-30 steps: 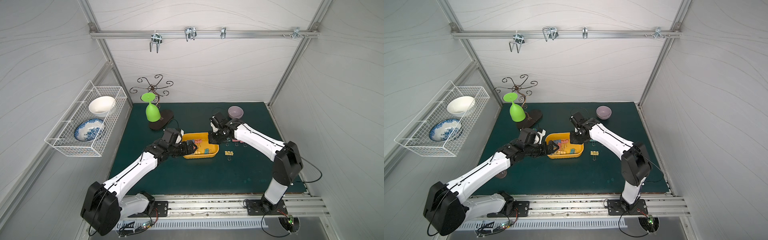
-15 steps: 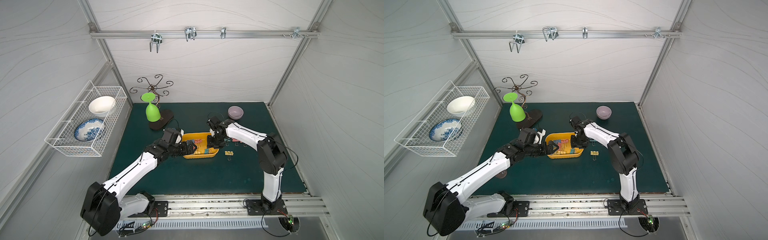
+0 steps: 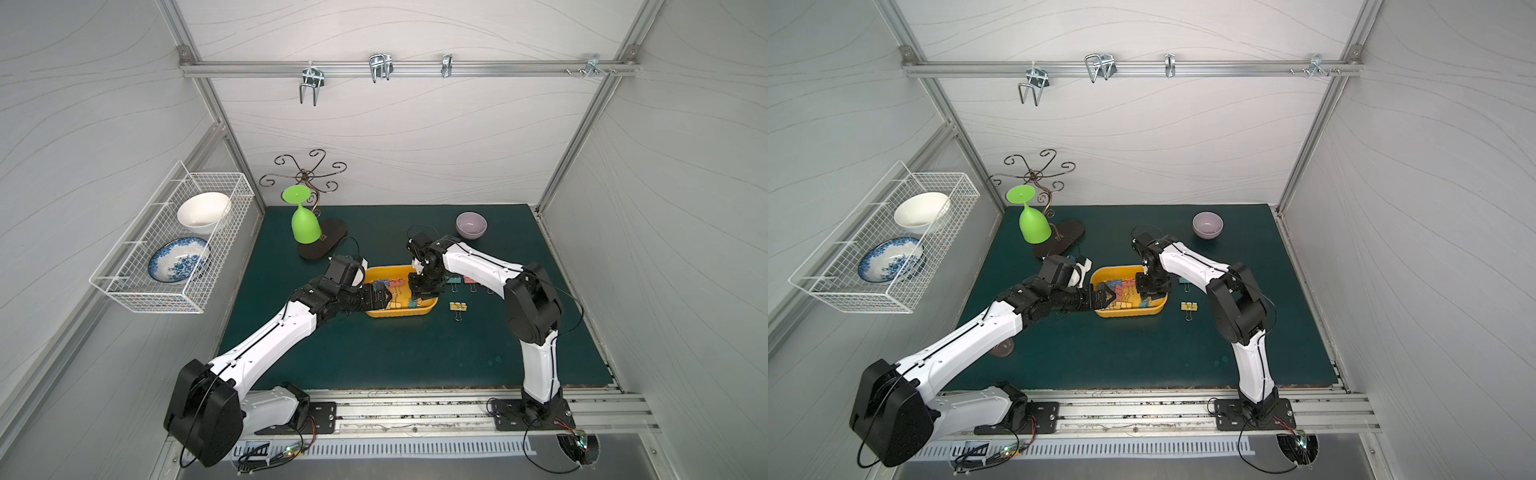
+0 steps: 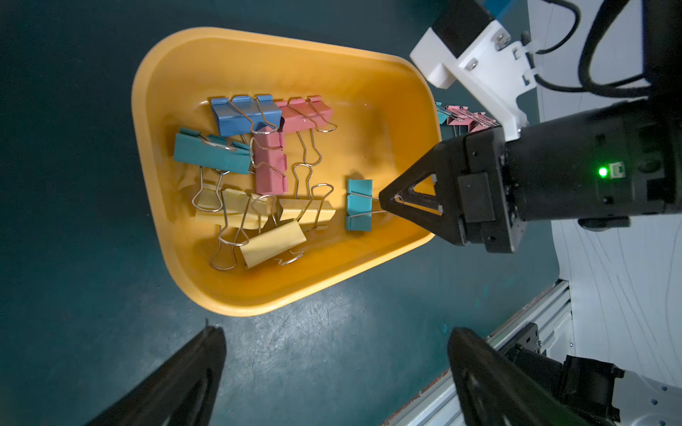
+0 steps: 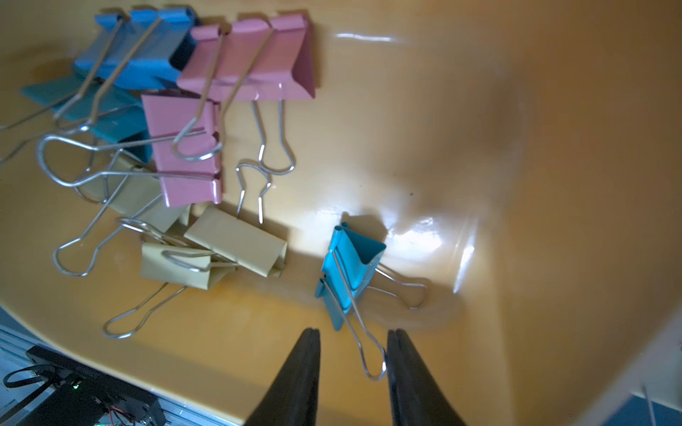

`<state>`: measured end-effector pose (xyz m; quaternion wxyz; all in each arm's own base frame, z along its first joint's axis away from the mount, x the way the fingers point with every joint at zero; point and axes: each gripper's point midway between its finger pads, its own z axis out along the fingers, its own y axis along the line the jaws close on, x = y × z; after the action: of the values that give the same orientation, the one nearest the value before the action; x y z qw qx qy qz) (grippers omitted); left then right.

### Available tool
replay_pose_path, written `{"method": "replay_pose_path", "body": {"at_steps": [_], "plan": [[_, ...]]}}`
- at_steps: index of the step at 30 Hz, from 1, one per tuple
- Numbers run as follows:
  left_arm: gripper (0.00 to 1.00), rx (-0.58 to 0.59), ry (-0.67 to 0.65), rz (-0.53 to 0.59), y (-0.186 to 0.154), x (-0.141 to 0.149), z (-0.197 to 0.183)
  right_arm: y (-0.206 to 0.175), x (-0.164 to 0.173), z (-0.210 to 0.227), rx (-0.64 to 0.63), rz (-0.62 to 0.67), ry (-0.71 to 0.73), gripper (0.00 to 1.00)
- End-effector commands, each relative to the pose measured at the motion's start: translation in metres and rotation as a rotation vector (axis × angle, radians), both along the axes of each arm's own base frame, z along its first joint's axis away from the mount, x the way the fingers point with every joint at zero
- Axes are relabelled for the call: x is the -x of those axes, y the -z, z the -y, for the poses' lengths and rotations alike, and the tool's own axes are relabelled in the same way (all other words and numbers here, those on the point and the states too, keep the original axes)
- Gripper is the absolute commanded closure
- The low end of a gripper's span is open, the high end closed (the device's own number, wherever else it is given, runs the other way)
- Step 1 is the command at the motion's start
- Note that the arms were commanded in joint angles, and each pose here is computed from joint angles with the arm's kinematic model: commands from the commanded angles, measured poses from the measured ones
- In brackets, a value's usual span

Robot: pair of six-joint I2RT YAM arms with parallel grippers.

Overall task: Take out the binder clips from the storage box
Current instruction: Pick up the binder clip from the storage box.

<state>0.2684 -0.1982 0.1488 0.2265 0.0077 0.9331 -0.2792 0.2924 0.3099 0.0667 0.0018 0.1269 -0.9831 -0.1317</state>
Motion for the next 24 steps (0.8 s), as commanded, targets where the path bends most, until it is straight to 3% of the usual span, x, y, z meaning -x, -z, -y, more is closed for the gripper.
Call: {"method": "replay_pose_path", "body": {"at_steps": [1, 8, 11, 14, 19, 24], "plan": [[0.02, -0.01, -0.005, 0.055, -0.017, -0.009, -0.001, 0.012, 0.013, 0.006, 0.05, -0.068, -0.031, 0.66], [0.02, 0.012, -0.002, 0.045, -0.016, -0.005, 0.0, 0.013, 0.012, 0.0, 0.024, -0.068, -0.042, 0.71], [0.02, 0.006, -0.007, 0.05, -0.017, -0.005, -0.001, 0.003, 0.005, 0.003, 0.048, -0.038, -0.047, 0.87], [0.02, -0.002, -0.008, 0.061, -0.021, -0.003, -0.004, -0.023, -0.003, 0.014, 0.121, 0.033, -0.084, 1.0], [0.02, 0.0, -0.022, 0.081, -0.028, -0.004, -0.007, -0.071, -0.009, 0.022, 0.066, 0.111, -0.073, 1.0], [0.02, 0.05, -0.021, 0.1, -0.039, -0.004, -0.002, -0.137, -0.014, 0.034, -0.026, 0.31, 0.001, 1.0]]}}
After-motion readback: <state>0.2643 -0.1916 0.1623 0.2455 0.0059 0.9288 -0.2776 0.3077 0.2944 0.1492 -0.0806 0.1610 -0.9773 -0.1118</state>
